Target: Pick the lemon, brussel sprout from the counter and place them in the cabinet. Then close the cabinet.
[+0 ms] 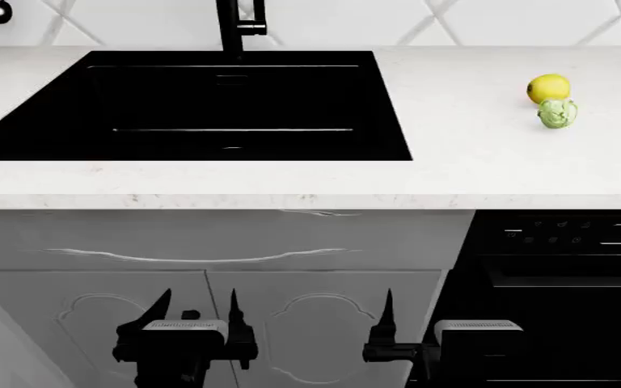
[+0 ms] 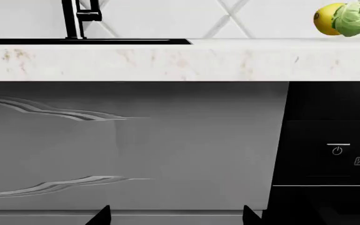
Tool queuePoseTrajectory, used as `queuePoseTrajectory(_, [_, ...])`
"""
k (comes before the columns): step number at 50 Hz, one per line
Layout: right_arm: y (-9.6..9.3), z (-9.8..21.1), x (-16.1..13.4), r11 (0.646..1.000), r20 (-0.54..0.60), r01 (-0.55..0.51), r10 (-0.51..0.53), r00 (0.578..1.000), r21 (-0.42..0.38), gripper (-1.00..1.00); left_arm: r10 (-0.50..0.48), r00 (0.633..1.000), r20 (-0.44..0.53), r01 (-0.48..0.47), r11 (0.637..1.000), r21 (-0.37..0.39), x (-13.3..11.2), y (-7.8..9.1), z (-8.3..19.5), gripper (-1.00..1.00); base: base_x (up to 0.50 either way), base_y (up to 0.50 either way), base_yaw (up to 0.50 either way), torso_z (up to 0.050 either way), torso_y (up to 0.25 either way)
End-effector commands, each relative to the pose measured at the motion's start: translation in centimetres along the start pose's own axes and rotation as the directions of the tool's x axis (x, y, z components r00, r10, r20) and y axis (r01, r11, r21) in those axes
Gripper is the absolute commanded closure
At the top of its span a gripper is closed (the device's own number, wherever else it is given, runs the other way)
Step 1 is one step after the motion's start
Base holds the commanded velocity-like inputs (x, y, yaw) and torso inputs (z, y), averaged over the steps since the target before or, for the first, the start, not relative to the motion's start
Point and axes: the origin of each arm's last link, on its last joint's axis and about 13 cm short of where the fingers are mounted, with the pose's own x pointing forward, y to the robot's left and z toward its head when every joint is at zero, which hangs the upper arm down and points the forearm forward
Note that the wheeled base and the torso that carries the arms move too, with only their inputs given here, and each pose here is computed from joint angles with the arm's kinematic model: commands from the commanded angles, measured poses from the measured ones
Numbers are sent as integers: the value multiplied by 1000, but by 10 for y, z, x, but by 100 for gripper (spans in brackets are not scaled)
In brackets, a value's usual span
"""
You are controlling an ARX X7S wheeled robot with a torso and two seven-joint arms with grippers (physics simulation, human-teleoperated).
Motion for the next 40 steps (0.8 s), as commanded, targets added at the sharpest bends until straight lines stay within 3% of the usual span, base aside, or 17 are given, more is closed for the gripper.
queuePoseTrajectory(1, [0, 0, 0, 1000, 1, -1, 1, 1000, 1, -100, -1, 1000, 0, 1, 1000, 2, -1, 0, 1, -100, 0, 0, 0, 0, 0])
queuePoseTrajectory(13, [-1, 7, -1, 1000, 35, -6, 7, 999, -18, -100, -32, 999, 42, 32, 999, 22, 1, -3, 25, -100, 0, 0, 0, 0, 0])
queuePoseTrajectory(19, [-4, 27, 3, 1000, 70, -18, 19, 997, -25, -100, -48, 995, 93, 45, 998, 40, 7, -2, 58, -100, 0, 0, 0, 0, 0])
queuePoseTrajectory(26, [-8, 66, 8, 998, 122, -44, 48, 991, -35, -100, -68, 987, 146, 61, 997, 55, 14, 1, 100, -100, 0, 0, 0, 0, 0])
queuePoseTrajectory(40, [-27, 149, 20, 988, 169, -152, 144, 975, 34, -100, -191, 968, 161, 178, 980, 93, 30, 7, 169, -100, 0, 0, 0, 0, 0])
